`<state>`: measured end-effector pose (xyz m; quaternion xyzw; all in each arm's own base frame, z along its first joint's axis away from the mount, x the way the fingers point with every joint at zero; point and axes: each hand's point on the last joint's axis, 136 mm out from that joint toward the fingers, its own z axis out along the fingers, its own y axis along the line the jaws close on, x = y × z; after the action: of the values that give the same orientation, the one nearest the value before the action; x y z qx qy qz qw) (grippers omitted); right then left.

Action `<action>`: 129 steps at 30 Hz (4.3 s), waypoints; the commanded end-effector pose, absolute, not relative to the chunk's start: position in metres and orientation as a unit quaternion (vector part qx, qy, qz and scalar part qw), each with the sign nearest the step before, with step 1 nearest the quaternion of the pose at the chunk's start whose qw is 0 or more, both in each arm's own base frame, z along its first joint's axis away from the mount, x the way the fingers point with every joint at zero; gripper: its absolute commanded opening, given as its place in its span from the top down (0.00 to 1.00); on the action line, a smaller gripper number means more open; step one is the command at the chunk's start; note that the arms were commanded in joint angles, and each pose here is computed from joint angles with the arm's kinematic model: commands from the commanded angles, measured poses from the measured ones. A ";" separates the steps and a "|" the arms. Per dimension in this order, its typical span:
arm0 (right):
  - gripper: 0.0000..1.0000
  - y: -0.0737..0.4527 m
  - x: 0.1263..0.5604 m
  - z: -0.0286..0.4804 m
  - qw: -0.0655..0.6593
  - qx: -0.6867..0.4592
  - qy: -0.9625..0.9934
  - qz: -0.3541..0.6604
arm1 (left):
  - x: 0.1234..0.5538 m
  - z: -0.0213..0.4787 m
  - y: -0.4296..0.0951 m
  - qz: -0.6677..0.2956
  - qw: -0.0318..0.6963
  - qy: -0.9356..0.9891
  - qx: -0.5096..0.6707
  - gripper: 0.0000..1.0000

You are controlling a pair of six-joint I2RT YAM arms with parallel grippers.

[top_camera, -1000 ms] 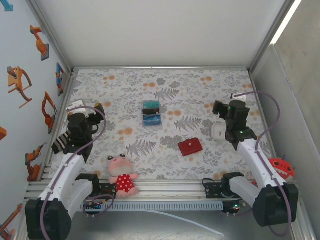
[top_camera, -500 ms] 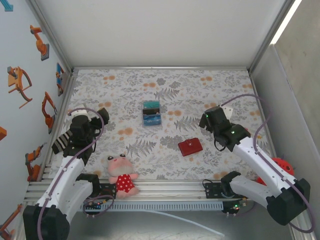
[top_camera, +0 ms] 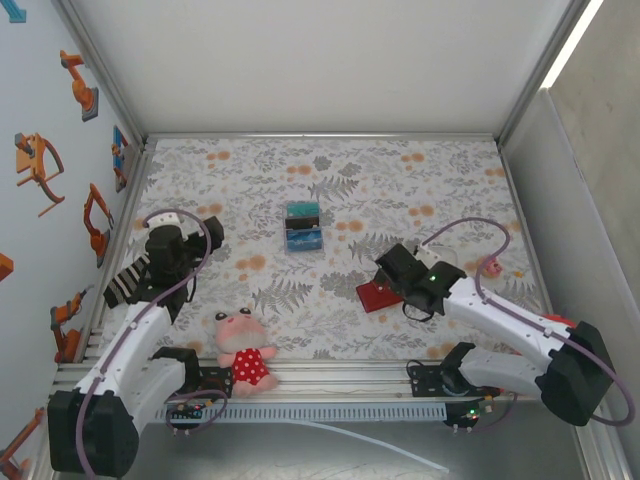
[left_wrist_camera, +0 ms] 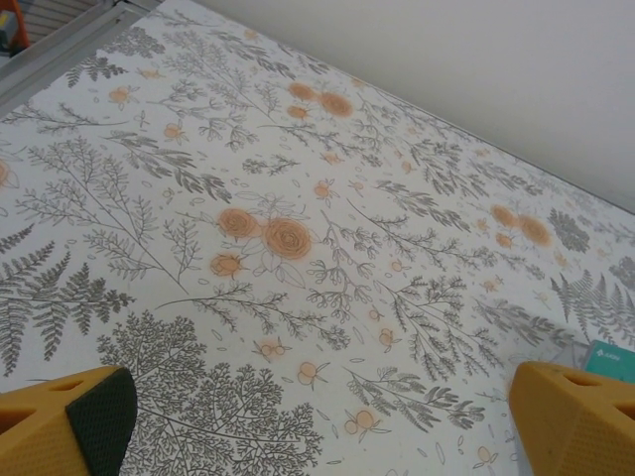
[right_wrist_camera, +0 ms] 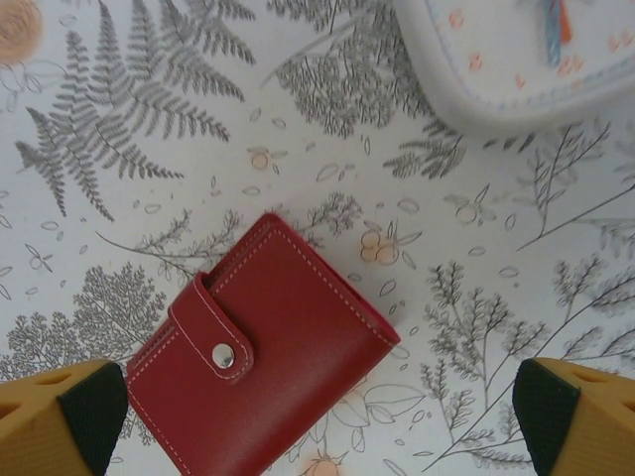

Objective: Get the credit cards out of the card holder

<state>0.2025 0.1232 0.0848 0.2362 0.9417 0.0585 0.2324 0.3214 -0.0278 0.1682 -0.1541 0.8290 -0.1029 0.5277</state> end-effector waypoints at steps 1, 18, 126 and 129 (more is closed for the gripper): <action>0.00 0.137 0.201 0.070 0.213 0.284 0.930 0.098 | 0.331 0.190 -0.038 -0.136 0.548 0.812 -0.148 0.03; 0.00 0.166 0.215 0.040 0.196 0.276 0.933 0.121 | 0.333 0.190 -0.037 -0.125 0.538 0.820 -0.150 0.03; 0.47 0.286 0.266 0.149 0.429 -0.302 0.833 0.176 | 0.283 0.222 -0.282 -0.424 0.244 0.851 0.192 0.03; 0.47 0.288 0.266 0.154 0.434 -0.303 0.829 0.183 | 0.280 0.219 -0.288 -0.438 0.229 0.848 0.191 0.03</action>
<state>0.2616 0.2773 0.1275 -0.2992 0.8523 0.1590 0.3985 0.2842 -0.2758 0.2041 0.1775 0.8660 -0.4030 0.2371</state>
